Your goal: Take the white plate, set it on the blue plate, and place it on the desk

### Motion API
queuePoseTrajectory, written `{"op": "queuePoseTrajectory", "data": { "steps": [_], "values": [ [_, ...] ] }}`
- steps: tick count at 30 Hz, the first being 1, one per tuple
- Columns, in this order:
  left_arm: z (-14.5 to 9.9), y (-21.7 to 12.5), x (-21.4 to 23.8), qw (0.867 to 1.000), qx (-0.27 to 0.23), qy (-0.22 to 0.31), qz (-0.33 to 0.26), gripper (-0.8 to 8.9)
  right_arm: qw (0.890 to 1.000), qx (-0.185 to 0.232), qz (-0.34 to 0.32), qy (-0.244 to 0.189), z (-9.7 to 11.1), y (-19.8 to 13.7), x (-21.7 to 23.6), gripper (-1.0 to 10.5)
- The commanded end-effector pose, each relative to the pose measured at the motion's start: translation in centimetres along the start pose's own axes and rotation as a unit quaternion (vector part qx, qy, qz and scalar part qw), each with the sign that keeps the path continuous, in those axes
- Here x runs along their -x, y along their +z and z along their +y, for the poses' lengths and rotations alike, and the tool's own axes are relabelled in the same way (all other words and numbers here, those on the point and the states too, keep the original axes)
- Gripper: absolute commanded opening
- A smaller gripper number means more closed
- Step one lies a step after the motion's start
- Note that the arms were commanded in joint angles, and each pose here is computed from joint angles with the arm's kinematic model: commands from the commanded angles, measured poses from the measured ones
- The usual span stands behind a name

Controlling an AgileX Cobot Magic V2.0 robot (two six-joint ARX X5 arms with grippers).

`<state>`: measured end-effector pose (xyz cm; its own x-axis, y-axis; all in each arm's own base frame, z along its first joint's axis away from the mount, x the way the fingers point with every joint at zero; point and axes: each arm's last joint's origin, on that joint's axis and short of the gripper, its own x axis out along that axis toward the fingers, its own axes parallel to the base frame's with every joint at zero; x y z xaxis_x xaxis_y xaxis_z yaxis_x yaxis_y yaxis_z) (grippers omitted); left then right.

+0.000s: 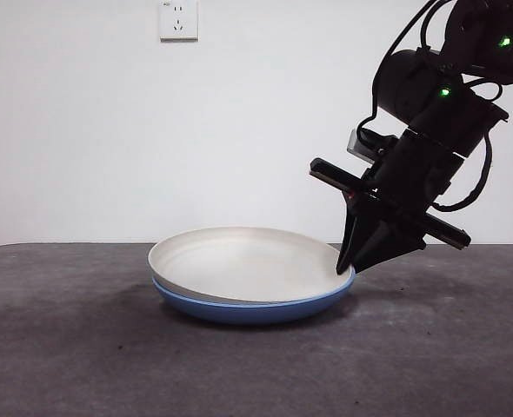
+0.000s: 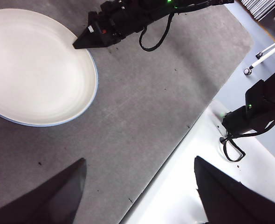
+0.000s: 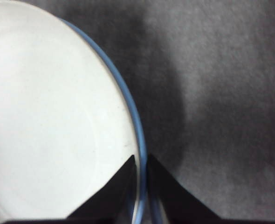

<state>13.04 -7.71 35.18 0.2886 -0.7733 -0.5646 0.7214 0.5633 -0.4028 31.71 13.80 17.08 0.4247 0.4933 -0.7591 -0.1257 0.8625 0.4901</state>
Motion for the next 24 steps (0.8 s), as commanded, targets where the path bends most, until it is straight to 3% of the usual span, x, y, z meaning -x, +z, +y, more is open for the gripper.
{"op": "queuePoseTrajectory", "data": {
  "steps": [1, 5, 10, 20, 24],
  "values": [
    [-0.1, 0.2, 0.0, 1.0, -0.01, -0.004, -0.002, 3.72, 1.0, -0.004, -0.003, 0.007, 0.4, 0.4, -0.3, 0.1],
    [-0.1, 0.2, 0.0, 1.0, -0.01, -0.004, -0.002, 3.71, 1.0, -0.007, 0.004, 0.002, 0.3, 0.3, -0.4, 0.2],
    [-0.1, 0.2, 0.0, 1.0, -0.009, -0.004, -0.002, 3.71, 1.0, -0.008, 0.008, 0.0, 0.3, 0.2, -0.4, 2.1],
    [-0.1, 0.2, 0.0, 1.0, -0.007, -0.004, 0.001, 3.72, 1.0, -0.002, -0.008, 0.0, 0.9, 0.4, 0.9, 2.3],
    [-0.1, 0.2, 0.0, 1.0, -0.007, -0.004, 0.001, 3.72, 0.999, 0.02, -0.033, -0.003, 1.5, 0.8, 3.2, 2.3]
  ]
}}
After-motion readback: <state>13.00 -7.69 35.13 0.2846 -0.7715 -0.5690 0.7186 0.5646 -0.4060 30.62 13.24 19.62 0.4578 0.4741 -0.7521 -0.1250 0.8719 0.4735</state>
